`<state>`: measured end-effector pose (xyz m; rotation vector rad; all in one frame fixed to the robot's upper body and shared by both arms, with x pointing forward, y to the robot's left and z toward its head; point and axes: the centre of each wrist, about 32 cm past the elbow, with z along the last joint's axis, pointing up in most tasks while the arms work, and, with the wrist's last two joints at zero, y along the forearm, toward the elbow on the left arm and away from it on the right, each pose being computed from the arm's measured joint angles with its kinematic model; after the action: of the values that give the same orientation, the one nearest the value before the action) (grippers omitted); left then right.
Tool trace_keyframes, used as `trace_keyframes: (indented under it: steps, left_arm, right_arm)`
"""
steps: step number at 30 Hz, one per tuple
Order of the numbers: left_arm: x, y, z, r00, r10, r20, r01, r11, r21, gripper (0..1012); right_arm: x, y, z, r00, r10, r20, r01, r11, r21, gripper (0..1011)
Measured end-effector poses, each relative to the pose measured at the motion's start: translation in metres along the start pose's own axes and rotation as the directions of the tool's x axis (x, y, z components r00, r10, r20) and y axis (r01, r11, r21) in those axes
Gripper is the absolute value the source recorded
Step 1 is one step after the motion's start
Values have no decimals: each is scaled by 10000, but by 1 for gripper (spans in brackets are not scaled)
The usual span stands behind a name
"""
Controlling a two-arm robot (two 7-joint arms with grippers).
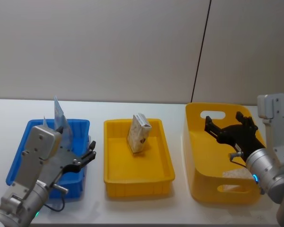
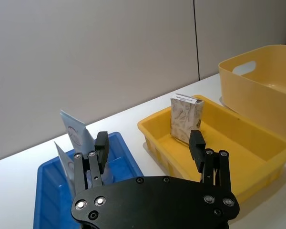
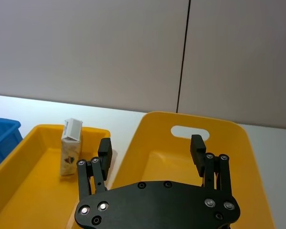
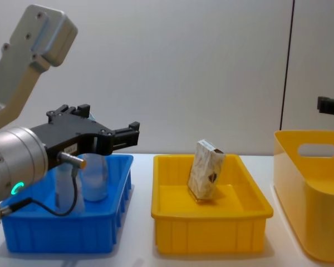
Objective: Bimanual collaborative sorting of washing and personal care products
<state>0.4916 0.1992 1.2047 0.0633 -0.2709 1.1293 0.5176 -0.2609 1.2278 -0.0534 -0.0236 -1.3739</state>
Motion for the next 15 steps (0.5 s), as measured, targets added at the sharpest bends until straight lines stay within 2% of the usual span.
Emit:
trace_keyframes:
  steps: [7, 15]
  left_arm:
    - [35, 43, 9, 9991, 411, 117, -414, 9989, 218, 1001]
    - [97, 83, -5, 9957, 929, 63, -932, 9936, 637, 1001]
  right_arm:
    - [-12, -18, 11, 9998, 189, 86, -191, 9997, 177, 1002]
    - [-18, -29, 17, 9995, 298, 138, -302, 9992, 276, 1002]
